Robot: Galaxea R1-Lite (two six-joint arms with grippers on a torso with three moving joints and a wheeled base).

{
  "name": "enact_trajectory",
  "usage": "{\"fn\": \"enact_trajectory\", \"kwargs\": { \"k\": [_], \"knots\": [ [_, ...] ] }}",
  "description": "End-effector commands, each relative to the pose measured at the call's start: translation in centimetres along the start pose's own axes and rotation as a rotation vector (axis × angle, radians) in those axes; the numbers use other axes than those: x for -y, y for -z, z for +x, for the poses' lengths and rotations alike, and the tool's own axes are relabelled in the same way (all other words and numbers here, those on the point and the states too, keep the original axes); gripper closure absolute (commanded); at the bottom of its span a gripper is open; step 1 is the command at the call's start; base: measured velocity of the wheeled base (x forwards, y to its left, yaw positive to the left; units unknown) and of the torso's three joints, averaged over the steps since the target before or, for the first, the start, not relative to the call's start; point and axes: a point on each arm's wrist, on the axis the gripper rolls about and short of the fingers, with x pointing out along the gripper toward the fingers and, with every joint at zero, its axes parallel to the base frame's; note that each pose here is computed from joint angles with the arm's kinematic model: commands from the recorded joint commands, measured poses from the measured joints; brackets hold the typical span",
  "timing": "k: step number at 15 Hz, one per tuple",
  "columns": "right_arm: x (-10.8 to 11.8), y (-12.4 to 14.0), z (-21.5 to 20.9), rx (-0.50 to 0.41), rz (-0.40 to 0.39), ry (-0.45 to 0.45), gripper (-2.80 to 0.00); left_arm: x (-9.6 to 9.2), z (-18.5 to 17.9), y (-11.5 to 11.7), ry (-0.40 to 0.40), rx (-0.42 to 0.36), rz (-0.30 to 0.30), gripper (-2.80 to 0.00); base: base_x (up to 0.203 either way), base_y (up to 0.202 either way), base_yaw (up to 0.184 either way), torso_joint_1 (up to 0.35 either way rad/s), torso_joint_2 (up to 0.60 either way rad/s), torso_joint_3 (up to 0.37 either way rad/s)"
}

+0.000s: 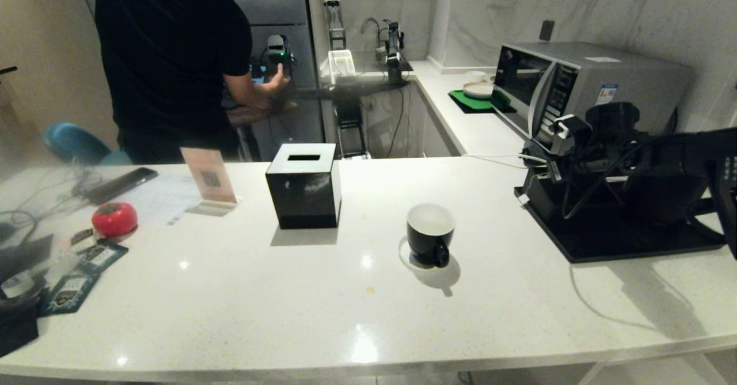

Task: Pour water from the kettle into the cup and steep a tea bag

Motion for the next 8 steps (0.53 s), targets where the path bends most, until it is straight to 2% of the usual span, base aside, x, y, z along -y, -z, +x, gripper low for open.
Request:
{"fn": "enact_trajectory", "kwargs": {
  "k": [1,8],
  "knots": [
    [-0.04,-0.08,-0.06,0.002,-0.004,-0.001,0.0,0.0,0.0,0.0,-0.001,0.0,0.0,0.0,0.0,0.0,0.0,0.0,0.0,0.0],
    [-0.38,-0.74,-0.54,0.019,-0.007,-0.005,0.0,0.0,0.0,0.0,-0.001,0.0,0.0,0.0,0.0,0.0,0.0,0.0,0.0,0.0]
  ]
}}
